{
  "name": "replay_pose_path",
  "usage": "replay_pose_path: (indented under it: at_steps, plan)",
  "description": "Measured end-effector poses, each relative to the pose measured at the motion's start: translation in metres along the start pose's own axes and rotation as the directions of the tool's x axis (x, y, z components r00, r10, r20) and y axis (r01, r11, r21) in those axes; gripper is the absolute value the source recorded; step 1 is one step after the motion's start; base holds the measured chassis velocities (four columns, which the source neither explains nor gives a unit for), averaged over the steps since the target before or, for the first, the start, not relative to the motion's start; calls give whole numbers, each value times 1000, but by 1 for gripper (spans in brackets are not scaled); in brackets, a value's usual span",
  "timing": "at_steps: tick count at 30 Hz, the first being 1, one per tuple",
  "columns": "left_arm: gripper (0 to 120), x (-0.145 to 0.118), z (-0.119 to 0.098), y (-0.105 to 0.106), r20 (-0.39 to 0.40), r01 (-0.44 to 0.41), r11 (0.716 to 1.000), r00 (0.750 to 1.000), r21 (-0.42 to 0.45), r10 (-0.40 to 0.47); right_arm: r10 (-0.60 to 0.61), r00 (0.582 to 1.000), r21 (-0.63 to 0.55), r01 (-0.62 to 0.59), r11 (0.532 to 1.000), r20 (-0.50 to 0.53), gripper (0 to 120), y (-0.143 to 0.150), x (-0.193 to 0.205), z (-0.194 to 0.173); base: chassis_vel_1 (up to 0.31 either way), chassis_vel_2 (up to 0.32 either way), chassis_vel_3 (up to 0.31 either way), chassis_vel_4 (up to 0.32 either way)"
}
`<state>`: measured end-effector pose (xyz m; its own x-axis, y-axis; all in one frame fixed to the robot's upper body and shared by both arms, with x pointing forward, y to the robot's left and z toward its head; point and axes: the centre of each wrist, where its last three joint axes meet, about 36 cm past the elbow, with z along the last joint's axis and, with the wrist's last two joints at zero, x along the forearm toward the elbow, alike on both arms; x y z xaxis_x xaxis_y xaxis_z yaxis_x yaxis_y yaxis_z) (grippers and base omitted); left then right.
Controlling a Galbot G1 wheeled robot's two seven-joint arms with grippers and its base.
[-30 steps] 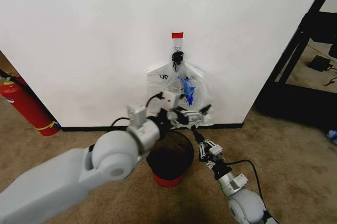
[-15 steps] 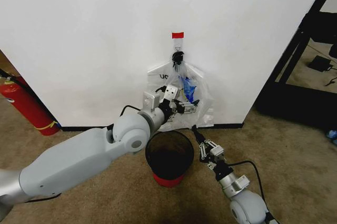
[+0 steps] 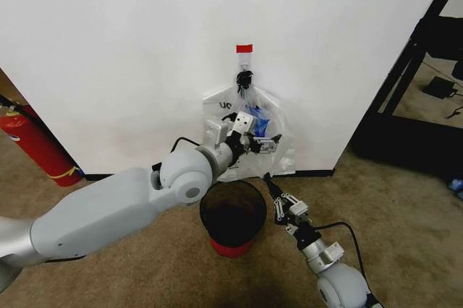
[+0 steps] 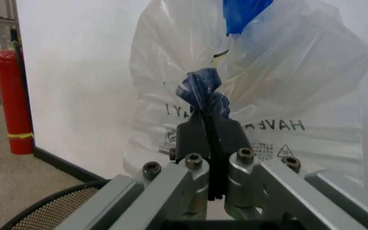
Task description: Pick up the garbage bag from the wall and place it over the trash bin.
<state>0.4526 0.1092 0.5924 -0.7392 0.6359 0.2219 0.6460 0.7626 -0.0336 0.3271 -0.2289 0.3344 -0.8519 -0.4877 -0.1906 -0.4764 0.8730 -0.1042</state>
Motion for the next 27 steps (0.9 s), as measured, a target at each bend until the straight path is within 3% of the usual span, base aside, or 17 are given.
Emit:
replay_pose_path:
  at_steps: [3,5,7,11,12,15,27]
  plan:
    - [95,-3,2,-2,-15,-2,1000,1000,-6,2,1,1000,0,-1,1000,1,0,0,0,0,0,0,0,0]
    - [90,-17,2,1,-84,23,999,996,25,-21,2,1000,-4,-2,1000,2,0,2,1,-1,0,0,0,0]
    - [88,-21,0,2,-101,31,999,995,44,-27,3,1000,-7,-3,1000,3,0,3,1,-1,0,0,0,0]
    - [73,-26,-7,8,-115,65,993,992,97,-53,7,1000,-11,-7,1000,8,0,4,3,0,0,0,0,0]
    - [65,-26,-10,9,-109,67,992,992,107,-55,7,1000,-10,-7,1000,5,0,4,4,1,0,0,0,0]
    - [58,-25,-11,11,-106,70,991,993,110,-58,7,1000,-9,-7,1000,6,0,3,3,2,0,0,0,0]
    - [13,-26,-1,13,-138,69,994,989,90,-56,11,1000,-14,-11,1000,9,0,2,1,0,0,0,0,0]
